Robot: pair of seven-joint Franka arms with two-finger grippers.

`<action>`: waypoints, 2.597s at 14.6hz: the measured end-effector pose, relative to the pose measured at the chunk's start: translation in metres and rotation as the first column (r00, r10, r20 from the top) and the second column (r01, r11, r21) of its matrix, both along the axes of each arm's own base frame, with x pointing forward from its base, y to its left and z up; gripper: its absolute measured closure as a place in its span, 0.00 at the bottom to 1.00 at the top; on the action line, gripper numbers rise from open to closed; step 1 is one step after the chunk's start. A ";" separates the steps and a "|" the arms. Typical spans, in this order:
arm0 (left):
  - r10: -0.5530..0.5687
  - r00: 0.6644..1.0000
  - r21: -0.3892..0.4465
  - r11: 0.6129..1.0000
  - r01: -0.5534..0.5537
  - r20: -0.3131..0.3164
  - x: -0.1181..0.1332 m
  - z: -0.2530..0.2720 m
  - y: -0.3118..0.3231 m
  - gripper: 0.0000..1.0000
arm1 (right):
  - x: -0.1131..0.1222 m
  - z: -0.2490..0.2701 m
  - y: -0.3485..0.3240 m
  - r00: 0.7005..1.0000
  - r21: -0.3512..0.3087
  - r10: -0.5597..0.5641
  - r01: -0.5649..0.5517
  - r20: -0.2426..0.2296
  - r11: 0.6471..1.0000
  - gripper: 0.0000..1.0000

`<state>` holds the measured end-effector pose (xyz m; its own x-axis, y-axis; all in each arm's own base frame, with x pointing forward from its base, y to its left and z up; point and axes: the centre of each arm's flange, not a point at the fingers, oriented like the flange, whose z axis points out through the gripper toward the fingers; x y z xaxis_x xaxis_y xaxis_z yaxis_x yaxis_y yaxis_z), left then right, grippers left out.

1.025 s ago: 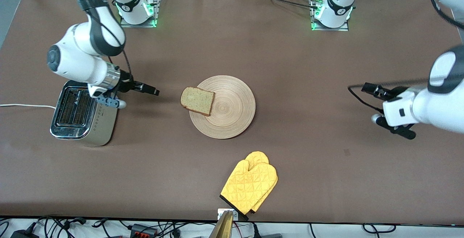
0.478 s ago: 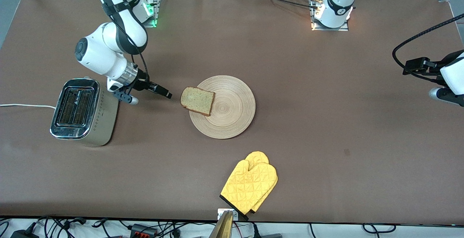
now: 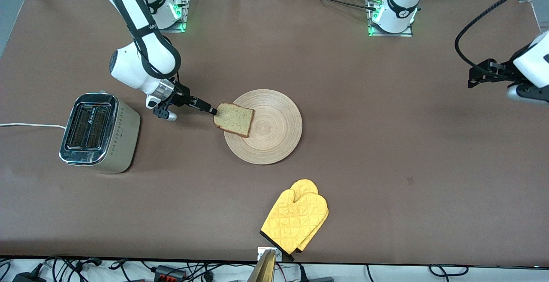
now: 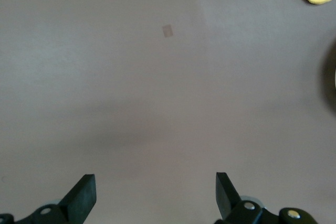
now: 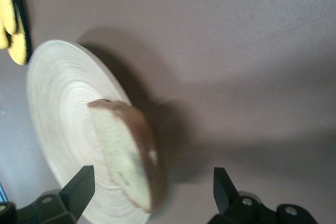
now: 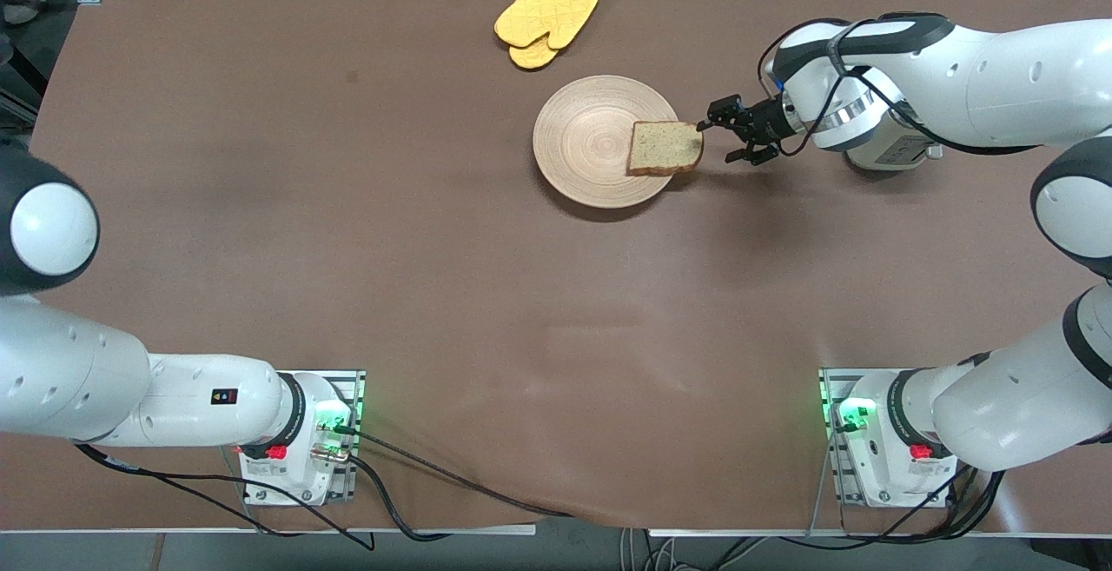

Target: Move plate and put bread in toaster

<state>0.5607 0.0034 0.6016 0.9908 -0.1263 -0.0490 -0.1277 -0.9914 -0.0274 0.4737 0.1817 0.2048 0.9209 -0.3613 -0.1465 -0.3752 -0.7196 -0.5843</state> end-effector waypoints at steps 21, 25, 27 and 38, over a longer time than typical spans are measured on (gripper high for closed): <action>0.029 0.998 -0.003 1.000 -0.029 0.054 -0.017 -0.017 -0.004 0.00 | -0.007 -0.007 0.034 0.999 -0.010 -0.029 0.029 0.040 1.000 0.66; 0.029 0.998 -0.003 1.000 -0.029 0.053 -0.017 -0.017 -0.004 0.00 | 0.001 0.001 0.039 0.998 0.008 -0.052 0.051 0.045 0.999 0.85; 0.029 0.998 -0.003 1.000 -0.029 0.053 -0.017 -0.017 -0.004 0.00 | 0.006 0.006 0.042 0.997 0.017 -0.054 0.053 0.056 0.998 0.88; 0.029 0.998 -0.003 1.000 -0.029 0.053 -0.017 -0.017 -0.004 0.00 | 0.041 0.039 0.050 0.981 -0.041 0.098 -0.092 0.170 0.995 0.92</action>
